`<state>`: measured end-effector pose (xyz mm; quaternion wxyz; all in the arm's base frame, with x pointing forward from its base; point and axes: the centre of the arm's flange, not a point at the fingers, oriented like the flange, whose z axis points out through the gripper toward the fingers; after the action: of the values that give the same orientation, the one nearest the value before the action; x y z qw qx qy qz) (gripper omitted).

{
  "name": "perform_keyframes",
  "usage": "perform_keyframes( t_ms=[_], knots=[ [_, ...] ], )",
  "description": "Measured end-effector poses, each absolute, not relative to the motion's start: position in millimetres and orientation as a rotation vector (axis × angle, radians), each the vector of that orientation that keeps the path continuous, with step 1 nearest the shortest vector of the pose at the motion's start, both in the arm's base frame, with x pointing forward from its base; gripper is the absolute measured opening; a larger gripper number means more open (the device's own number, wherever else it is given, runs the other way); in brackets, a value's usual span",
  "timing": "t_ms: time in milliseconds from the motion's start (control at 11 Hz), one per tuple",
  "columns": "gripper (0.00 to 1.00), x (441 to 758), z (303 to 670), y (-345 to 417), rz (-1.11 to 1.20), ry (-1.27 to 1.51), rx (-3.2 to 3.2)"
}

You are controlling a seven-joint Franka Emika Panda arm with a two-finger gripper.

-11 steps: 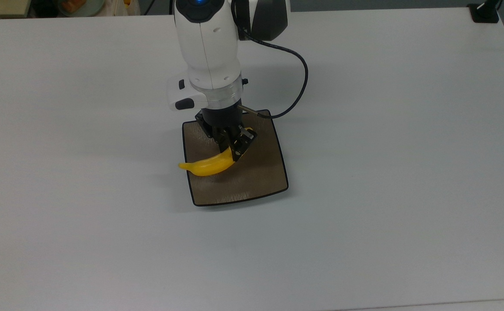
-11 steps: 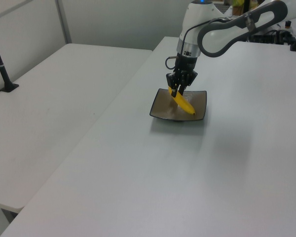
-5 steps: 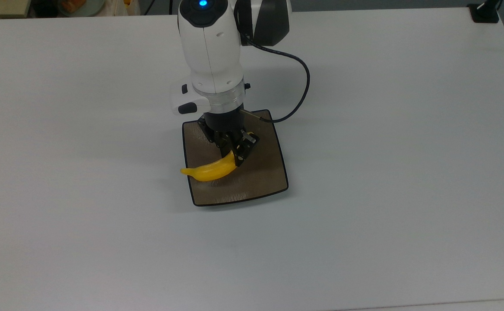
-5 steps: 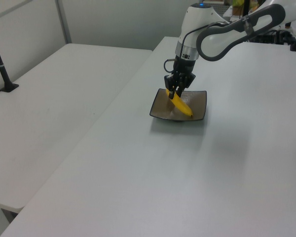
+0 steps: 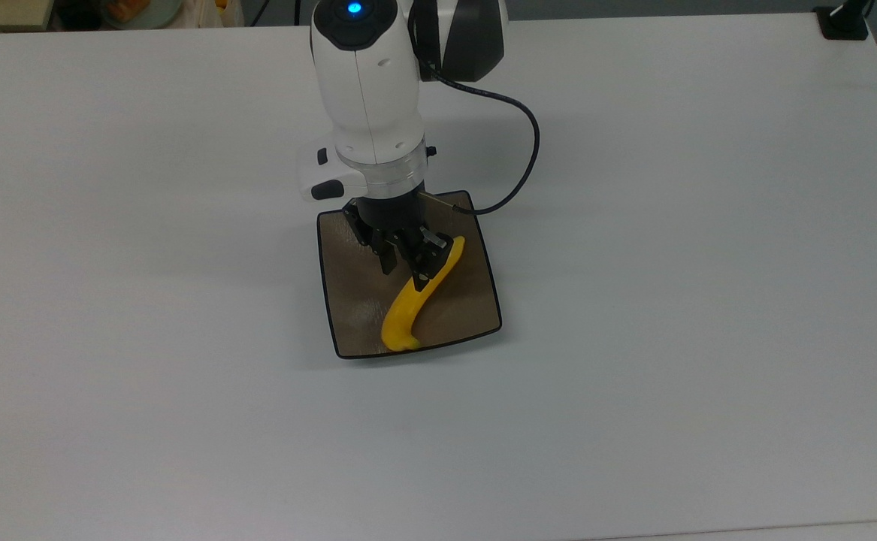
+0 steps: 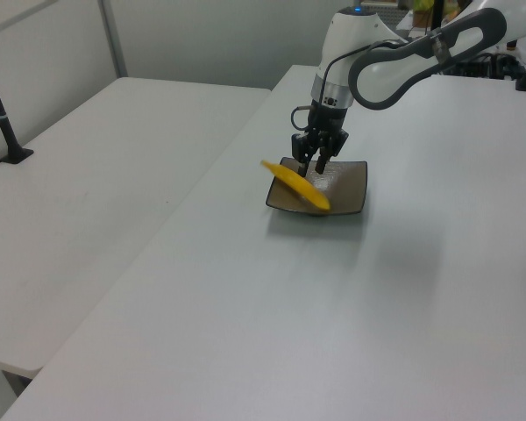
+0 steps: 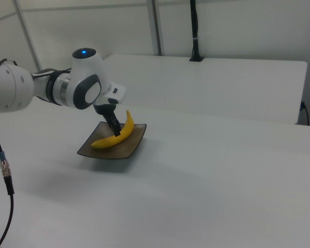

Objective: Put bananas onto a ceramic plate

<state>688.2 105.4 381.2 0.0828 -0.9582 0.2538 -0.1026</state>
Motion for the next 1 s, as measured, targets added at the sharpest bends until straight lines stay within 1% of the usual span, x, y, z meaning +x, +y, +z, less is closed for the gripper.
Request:
perform_keyframes(
  t_ms=[91,273,364,546,637,819,1001],
  knots=[
    [0.61,688,381,106,-0.306,0.758,-2.862],
    [0.92,689,382,106,-0.309,0.756,-2.860],
    [1.00,690,386,106,-0.320,0.754,-2.856],
    [1.00,688,410,107,-0.337,0.745,-2.851],
    [1.00,682,428,106,-0.311,0.737,-2.872],
    [1.00,659,482,97,-0.258,0.721,-2.931],
    [1.00,629,537,90,-0.231,0.602,-2.982]
  ],
)
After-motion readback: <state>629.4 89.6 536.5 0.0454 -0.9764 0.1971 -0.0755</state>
